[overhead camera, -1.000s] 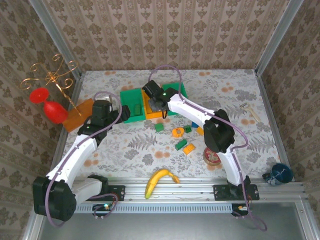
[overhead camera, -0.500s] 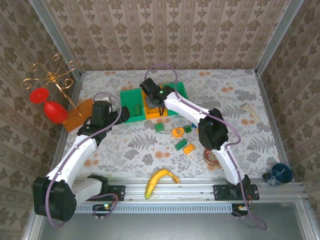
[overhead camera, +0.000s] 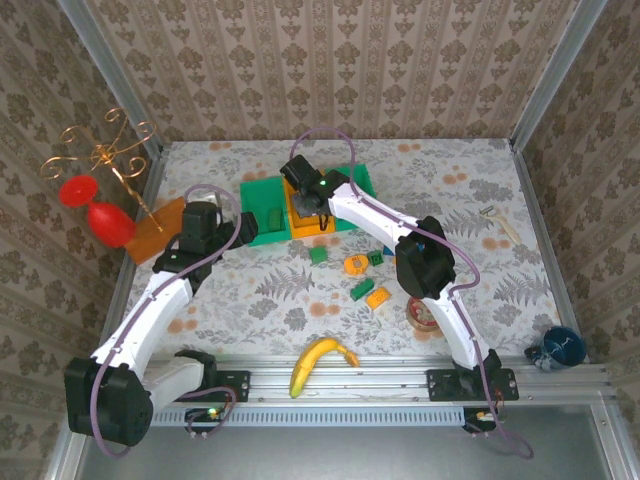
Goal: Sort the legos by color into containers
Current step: Place the lego in the container.
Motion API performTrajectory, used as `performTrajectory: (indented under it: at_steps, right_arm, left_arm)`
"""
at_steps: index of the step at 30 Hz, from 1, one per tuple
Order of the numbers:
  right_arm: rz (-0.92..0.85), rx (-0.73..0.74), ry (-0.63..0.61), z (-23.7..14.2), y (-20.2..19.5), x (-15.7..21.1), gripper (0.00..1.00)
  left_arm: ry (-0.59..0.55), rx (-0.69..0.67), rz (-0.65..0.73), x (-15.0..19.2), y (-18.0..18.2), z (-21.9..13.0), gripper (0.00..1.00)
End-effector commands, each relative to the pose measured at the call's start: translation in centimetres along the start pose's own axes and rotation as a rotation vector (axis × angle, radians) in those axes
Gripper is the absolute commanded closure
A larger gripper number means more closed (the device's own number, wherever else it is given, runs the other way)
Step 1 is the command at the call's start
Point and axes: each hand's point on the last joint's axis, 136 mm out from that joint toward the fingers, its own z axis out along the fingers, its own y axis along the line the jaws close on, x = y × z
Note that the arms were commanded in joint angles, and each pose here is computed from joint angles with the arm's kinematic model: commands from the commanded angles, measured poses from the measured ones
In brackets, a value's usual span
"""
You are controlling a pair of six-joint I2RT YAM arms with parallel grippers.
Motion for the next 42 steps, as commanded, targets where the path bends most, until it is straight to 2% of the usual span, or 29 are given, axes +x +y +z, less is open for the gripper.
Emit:
performTrajectory:
  at_steps: [1, 11, 17, 25, 33, 38, 42]
  right_arm:
    - [-0.001, -0.009, -0.013, -1.2, -0.2, -0.9, 0.54]
    - [0.003, -0.014, -0.033, -2.0, -0.3, -1.5, 0.42]
    - [0.001, -0.006, -0.039, -2.4, -0.5, -1.8, 0.41]
    - [0.050, -0.001, -0.074, -6.0, -1.8, -2.2, 0.39]
    - [0.156, 0.025, -0.072, -9.7, -4.4, 0.7, 0.29]
    - [0.240, 0.055, -0.069, -11.8, -6.7, 3.9, 0.18]
    - [0.305, 0.060, -0.061, -13.3, -8.4, 6.4, 0.08]
  left_arm:
    - [-0.001, -0.005, -0.009, -0.1, 0.3, -0.5, 0.00]
    - [-0.002, -0.007, -0.011, -0.1, 0.5, -0.6, 0.00]
    - [-0.006, -0.007, -0.007, -0.2, 0.5, -0.7, 0.00]
    - [-0.021, 0.003, -0.003, -0.4, 0.4, -1.0, 0.00]
    - [-0.032, 0.050, 0.015, -0.7, -0.4, -1.6, 0.00]
    - [-0.038, 0.126, 0.054, -0.8, -2.3, -2.0, 0.00]
    - [0.017, 0.140, 0.118, 0.3, -3.9, -1.7, 0.00]
